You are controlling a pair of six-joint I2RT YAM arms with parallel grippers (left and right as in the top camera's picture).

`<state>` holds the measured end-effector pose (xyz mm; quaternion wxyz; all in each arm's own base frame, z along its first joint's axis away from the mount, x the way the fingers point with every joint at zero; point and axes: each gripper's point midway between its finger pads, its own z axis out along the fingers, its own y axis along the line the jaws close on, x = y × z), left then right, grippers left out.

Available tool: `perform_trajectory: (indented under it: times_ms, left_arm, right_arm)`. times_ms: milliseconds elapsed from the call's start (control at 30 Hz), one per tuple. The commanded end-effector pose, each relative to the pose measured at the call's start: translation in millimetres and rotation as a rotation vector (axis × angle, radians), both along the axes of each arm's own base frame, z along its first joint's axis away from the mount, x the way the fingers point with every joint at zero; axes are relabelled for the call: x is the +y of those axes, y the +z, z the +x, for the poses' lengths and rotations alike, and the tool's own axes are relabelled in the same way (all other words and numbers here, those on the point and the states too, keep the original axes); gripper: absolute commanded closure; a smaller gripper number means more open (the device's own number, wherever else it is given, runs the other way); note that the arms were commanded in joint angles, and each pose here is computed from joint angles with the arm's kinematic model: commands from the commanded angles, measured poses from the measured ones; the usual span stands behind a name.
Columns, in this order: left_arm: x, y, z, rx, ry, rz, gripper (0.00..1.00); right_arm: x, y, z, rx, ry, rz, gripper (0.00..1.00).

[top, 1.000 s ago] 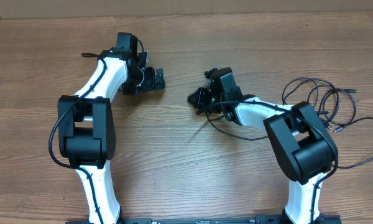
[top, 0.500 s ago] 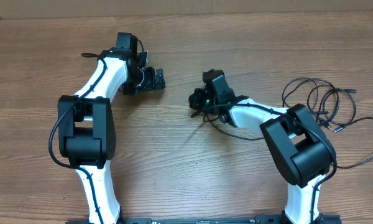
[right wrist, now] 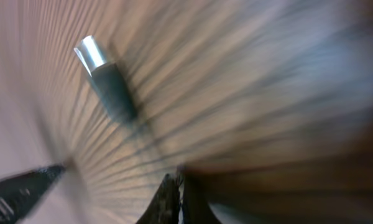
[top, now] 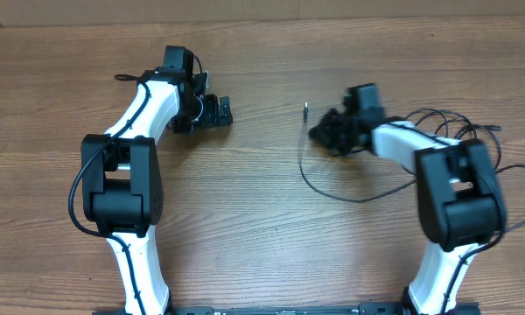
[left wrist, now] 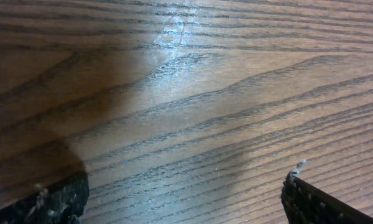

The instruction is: Untangle cables

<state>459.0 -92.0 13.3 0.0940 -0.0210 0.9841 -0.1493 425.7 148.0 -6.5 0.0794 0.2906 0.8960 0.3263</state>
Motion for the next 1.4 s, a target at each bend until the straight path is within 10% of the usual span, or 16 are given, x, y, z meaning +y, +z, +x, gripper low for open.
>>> perform_trajectory:
  times_ms: [0, 267, 533, 1033, 1367]
  left_arm:
    - [-4, -49, -29, 0.13, -0.022, 0.011, 0.0]
    - [-4, -49, -29, 0.13, -0.022, 0.011, 0.01]
    - [-4, -49, -29, 0.13, -0.022, 0.01, 0.0]
    - [-4, -49, -29, 0.13, -0.022, 0.01, 0.0]
    - [-4, -49, -29, 0.13, -0.023, 0.01, 0.0]
  right_arm:
    - [-66, -45, -25, 0.177, -0.158, -0.088, 0.96]
    - [-157, -54, -69, 0.414, -0.381, -0.041, 0.96]
    - [-136, -9, -64, 0.132, -0.047, 0.277, 0.96]
    - [-52, 67, -40, 0.03, 0.298, -0.208, 0.96]
    - [28, 75, -37, -0.124, 0.48, -0.491, 0.55]
